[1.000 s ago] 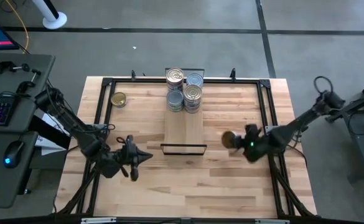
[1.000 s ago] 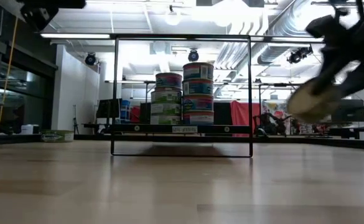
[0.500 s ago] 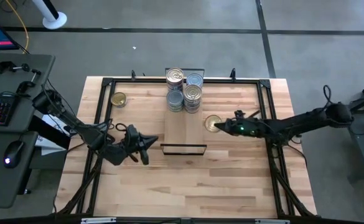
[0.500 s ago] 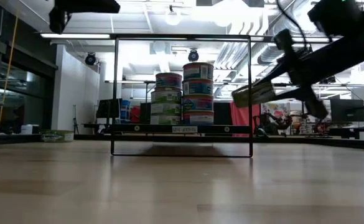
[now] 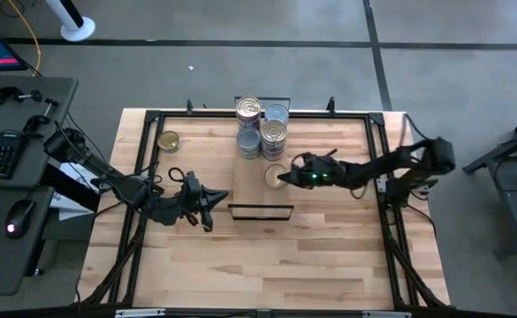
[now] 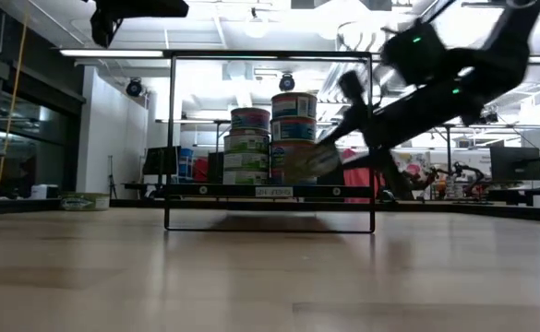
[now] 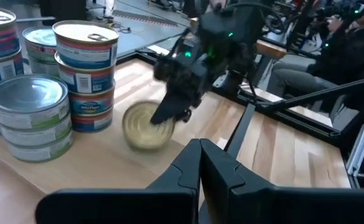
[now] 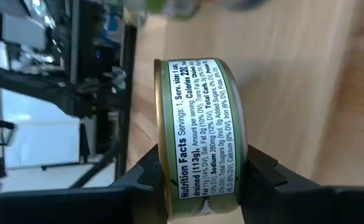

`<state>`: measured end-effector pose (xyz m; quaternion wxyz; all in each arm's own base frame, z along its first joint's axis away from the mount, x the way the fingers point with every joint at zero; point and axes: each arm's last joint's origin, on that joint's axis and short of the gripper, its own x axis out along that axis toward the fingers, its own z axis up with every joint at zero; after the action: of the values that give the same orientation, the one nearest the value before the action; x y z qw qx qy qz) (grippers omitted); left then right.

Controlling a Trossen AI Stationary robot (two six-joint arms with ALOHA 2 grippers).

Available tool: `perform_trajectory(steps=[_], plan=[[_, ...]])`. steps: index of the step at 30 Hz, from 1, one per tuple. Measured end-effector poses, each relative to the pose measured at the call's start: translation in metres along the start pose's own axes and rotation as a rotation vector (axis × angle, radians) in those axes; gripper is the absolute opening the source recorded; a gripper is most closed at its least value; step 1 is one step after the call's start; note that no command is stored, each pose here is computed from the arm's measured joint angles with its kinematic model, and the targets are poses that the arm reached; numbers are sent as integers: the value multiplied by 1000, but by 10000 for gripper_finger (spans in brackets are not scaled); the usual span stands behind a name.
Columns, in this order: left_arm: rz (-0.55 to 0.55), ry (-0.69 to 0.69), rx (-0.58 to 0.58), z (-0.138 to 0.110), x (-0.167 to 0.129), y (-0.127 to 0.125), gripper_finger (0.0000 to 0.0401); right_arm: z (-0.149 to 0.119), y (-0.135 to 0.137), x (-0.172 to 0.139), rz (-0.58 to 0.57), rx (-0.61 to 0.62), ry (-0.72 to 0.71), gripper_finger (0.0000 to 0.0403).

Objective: Stack canned seafood by type on shelf
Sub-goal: Put the green tuna can on the shelf

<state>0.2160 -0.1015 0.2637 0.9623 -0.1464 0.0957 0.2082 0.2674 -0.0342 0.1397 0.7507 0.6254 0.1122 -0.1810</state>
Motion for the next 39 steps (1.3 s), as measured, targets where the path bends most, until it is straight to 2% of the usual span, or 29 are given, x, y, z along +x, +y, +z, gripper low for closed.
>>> perform_trajectory(steps=[5, 9, 14, 18, 31, 39], plan=[[-34, -3, 8, 6, -5, 1, 0, 1, 16, 30, 28, -3, 46, 110], [-54, -7, 19, 9, -10, 2, 0, 0, 22, 47, 0, 16, 63, 111], [-82, -15, 59, 13, -18, 2, 0, 2, 30, 56, -75, 16, 55, 186], [-95, -16, 83, 14, -22, 3, 0, 4, 37, 60, -88, 18, 25, 215], [-104, 9, 115, 12, -26, 4, 0, 26, 51, 64, -187, -39, 19, 221], [-72, 20, 141, 10, -26, 6, 0, 38, 68, 41, -350, -176, 54, 222]])
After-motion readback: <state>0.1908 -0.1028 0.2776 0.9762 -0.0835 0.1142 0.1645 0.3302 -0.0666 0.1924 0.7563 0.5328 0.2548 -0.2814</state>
